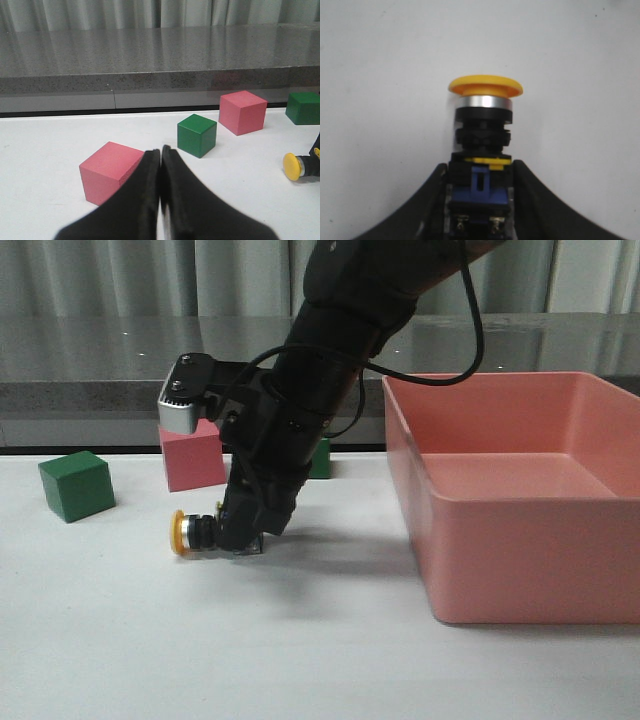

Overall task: Place and stand button with both arms
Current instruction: 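Lift the button out of the bin and carry it toward the cubes, then lay the button on its side on the table, open right gripper, withdraw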

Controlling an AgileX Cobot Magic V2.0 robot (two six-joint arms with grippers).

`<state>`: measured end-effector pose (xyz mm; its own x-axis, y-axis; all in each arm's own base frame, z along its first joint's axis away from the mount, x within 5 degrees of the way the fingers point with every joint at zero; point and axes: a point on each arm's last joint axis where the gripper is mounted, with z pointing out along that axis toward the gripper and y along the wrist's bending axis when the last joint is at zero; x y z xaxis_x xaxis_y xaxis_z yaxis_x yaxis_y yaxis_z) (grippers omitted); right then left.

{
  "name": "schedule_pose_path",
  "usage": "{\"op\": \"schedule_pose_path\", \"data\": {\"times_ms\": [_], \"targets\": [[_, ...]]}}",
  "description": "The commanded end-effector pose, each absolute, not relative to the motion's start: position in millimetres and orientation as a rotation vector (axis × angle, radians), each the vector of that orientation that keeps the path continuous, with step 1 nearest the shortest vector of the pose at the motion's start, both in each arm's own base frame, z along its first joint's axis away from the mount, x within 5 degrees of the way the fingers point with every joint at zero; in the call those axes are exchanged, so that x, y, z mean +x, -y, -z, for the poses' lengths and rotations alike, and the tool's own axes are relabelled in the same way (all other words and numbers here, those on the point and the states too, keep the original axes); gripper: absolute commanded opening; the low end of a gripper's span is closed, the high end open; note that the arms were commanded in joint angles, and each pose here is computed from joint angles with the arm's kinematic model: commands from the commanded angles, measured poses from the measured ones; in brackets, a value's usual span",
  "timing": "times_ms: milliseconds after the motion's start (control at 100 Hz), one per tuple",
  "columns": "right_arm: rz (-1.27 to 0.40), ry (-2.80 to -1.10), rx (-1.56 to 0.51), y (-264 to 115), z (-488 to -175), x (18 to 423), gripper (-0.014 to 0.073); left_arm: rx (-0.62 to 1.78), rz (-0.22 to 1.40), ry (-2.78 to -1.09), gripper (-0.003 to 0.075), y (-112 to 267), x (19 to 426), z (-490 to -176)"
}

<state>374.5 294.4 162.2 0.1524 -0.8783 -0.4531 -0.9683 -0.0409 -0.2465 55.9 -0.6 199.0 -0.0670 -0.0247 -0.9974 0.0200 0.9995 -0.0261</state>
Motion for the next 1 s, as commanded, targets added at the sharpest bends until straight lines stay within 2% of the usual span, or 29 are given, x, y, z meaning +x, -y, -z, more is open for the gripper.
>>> {"op": "schedule_pose_path", "data": {"times_ms": [0, 70, 140, 210, 330, 400, 470, 730, 990], "targets": [[-0.218, -1.677, -1.879, -296, -199, 376, -0.0074, 0.000, 0.050, -1.551, -0.0019, 1, 55, -199], [-0.227, -1.681, -1.880, -296, -199, 376, -0.0048, 0.000, 0.050, -1.551, -0.0019, 1, 55, -199], [-0.229, -1.680, -1.883, -296, -200, 375, 0.0023, 0.000, 0.050, -1.551, -0.0019, 1, 55, -199], [-0.232, -1.681, -1.885, -296, -201, 375, 0.0143, 0.000, 0.050, -1.551, -0.0019, 1, 55, -199], [-0.240, -1.692, -1.880, -296, -201, 374, 0.0417, 0.000, 0.050, -1.551, -0.0019, 1, 55, -199], [-0.242, -1.699, -1.871, -296, -202, 375, 0.0530, 0.000, 0.050, -1.551, -0.0019, 1, 55, -199], [-0.247, -1.712, -1.852, -296, -204, 375, 0.0595, 0.000, 0.050, -1.551, -0.0019, 1, 55, -199], [-0.293, -1.721, -1.824, -298, -233, 373, 0.0605, 0.000, 0.050, -1.551, -0.0019, 1, 55, -199], [-0.386, -1.793, -1.734, -285, -303, 351, 0.0589, 0.000, 0.050, -1.551, -0.0019, 1, 55, -199]]}}
